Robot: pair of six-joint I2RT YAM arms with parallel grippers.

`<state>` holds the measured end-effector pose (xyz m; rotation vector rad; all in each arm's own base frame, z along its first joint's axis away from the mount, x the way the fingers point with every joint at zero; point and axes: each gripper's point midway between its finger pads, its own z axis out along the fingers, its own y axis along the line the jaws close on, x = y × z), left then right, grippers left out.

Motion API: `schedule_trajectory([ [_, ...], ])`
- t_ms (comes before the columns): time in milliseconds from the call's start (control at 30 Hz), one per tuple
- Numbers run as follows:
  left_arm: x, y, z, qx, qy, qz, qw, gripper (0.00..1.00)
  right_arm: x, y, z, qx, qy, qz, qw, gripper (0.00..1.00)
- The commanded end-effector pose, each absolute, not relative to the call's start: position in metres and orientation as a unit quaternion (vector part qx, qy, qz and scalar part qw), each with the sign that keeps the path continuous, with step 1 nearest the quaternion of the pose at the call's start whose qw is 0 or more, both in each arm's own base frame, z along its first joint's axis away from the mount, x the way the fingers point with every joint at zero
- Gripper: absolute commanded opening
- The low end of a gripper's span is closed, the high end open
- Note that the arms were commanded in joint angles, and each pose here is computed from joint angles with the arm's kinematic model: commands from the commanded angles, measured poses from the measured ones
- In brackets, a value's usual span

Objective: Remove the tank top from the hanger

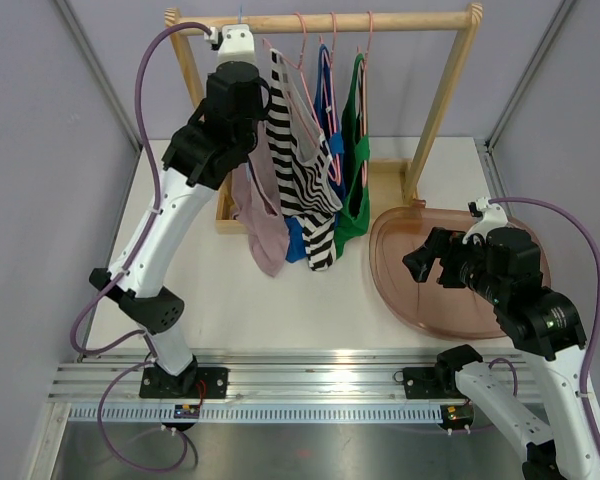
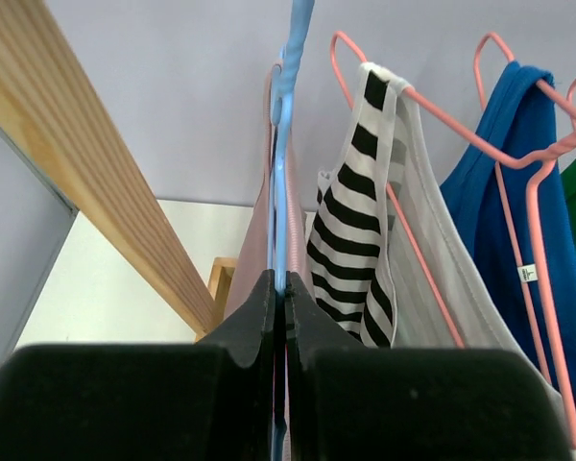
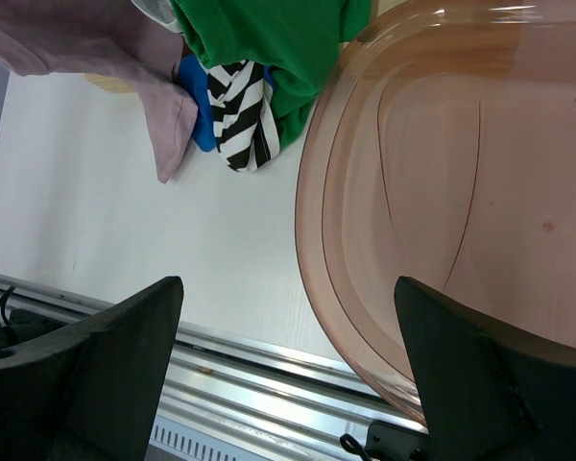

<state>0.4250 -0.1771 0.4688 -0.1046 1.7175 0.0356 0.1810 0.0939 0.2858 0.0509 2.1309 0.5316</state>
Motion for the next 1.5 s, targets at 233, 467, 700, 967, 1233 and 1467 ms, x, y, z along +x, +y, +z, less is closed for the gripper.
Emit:
schedule_trajectory([
  [233, 0.365, -0.146, 0.567, -0.06, 0.681, -0.067, 0.727, 0.0, 0.183, 0.098, 0.295, 0.017, 0.852, 0.229, 0.471, 0.99],
  [467, 0.329, -0.146, 0.547, -0.029, 0.712, -0.117, 0.692, 0.0, 0.183, 0.108, 0.3, 0.006, 0.844, 0.255, 0.471, 0.99],
  [700, 0.262, -0.149, 0.483, 0.026, 0.752, -0.208, 0.625, 0.0, 0.169, 0.162, 0.321, -0.078, 0.798, 0.402, 0.443, 1.0],
  [967, 0.176, -0.175, 0.38, 0.11, 0.785, -0.349, 0.5, 0.0, 0.176, 0.214, 0.315, -0.09, 0.733, 0.562, 0.373, 1.0],
  [1233, 0.121, -0.203, 0.293, 0.128, 0.781, -0.477, 0.383, 0.0, 0.202, 0.247, 0.278, -0.028, 0.741, 0.545, 0.391, 1.0],
  [1467, 0.113, -0.21, 0.257, 0.095, 0.774, -0.52, 0.35, 0.0, 0.207, 0.286, 0.215, 0.011, 0.812, 0.428, 0.397, 0.99],
])
